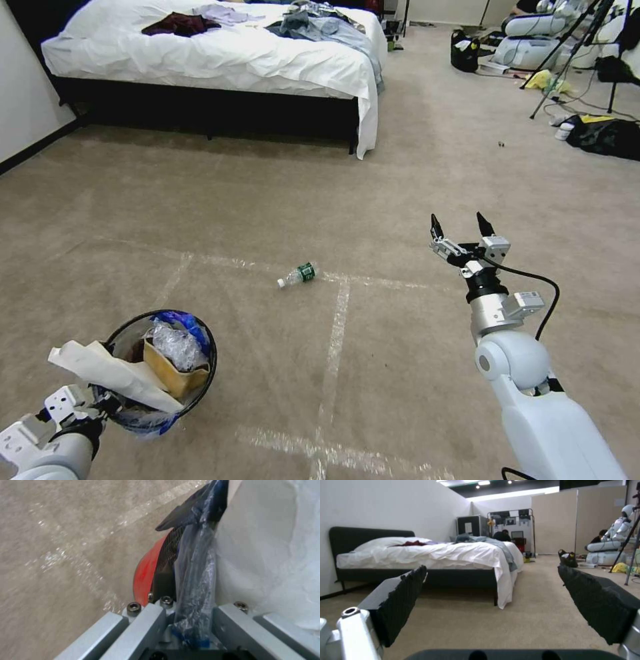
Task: Pick up the trash bin and place the garbage on the floor into it.
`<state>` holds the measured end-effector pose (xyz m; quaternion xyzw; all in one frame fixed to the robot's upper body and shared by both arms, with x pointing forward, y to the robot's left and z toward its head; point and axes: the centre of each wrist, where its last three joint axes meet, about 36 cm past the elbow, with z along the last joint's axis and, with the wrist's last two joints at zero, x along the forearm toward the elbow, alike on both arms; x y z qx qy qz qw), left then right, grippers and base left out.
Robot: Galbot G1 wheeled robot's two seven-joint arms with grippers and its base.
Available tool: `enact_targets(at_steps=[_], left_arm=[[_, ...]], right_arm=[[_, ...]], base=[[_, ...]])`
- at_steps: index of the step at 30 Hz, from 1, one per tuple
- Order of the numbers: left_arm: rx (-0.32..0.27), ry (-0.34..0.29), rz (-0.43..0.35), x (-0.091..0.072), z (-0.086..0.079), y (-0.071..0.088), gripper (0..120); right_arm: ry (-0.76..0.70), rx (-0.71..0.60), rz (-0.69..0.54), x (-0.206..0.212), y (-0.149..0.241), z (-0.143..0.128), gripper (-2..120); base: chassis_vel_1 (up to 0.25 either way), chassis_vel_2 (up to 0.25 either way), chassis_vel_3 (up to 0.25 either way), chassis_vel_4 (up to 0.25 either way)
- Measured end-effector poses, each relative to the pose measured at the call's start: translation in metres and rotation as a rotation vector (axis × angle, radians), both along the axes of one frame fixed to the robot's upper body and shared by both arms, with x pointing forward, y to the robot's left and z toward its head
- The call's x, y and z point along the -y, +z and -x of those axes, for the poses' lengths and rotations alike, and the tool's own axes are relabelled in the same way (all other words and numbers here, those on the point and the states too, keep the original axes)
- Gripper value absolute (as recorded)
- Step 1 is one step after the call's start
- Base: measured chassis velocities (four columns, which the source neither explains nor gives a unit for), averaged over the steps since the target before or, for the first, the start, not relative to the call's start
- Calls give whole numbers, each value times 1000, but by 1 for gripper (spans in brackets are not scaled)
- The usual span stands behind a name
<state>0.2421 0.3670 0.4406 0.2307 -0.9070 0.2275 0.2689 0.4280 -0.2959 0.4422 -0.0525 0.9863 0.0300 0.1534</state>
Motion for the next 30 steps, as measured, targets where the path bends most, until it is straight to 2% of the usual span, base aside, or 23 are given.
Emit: enact_targets(at_steps=[30], left_arm=[[-1,-5,-1,1,1,1,0]], right_arm=[[-2,-6,1,-4,-2,-1,100]], base=[[-168,171,168,-170]])
